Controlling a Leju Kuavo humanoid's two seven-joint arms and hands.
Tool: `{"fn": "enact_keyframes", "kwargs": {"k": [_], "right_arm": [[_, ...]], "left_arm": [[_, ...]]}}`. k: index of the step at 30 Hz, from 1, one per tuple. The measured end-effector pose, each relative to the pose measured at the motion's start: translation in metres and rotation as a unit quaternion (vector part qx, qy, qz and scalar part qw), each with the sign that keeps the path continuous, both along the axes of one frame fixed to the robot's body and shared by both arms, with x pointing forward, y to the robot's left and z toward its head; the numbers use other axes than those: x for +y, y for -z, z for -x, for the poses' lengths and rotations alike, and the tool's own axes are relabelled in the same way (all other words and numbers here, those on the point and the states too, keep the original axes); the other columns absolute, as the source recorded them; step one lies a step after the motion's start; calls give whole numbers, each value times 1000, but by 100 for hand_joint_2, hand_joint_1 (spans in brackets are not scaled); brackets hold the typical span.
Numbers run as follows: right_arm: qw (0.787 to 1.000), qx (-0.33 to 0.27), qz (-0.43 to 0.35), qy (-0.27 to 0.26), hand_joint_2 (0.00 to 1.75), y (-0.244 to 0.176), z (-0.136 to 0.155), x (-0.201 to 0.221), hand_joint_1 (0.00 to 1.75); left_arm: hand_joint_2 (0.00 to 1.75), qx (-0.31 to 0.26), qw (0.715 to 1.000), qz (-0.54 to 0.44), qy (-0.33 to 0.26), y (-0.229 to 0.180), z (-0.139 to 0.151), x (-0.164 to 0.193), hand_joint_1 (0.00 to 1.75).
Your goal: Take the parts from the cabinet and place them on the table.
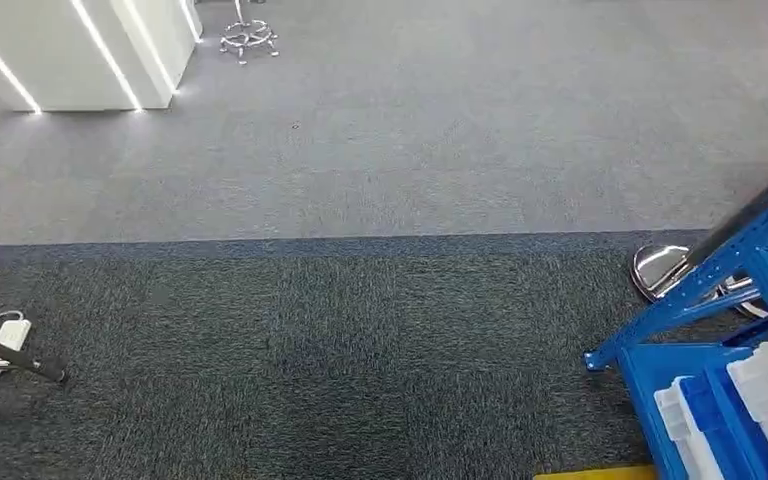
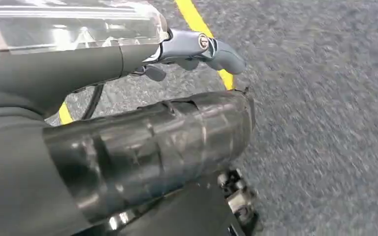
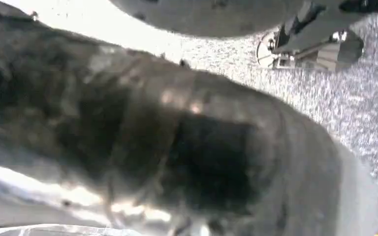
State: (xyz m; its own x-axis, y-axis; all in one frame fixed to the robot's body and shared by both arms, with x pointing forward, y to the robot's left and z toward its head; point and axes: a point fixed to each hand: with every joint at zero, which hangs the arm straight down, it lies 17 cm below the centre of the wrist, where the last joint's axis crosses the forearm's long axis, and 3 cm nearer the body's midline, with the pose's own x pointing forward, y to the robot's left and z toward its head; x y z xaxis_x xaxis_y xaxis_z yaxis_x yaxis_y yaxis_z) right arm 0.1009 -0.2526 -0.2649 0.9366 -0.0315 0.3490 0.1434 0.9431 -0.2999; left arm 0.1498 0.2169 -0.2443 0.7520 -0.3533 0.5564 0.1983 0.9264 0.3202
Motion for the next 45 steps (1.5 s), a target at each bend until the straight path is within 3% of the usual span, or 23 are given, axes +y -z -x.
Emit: {"fn": "enact_keyframes", "kwargs": {"k": [45], "right_arm": [[1000, 4, 5, 1, 0, 1, 5, -2, 0]], "left_arm": [[0, 9, 1000, -1, -13, 3, 6, 6, 0]]}}
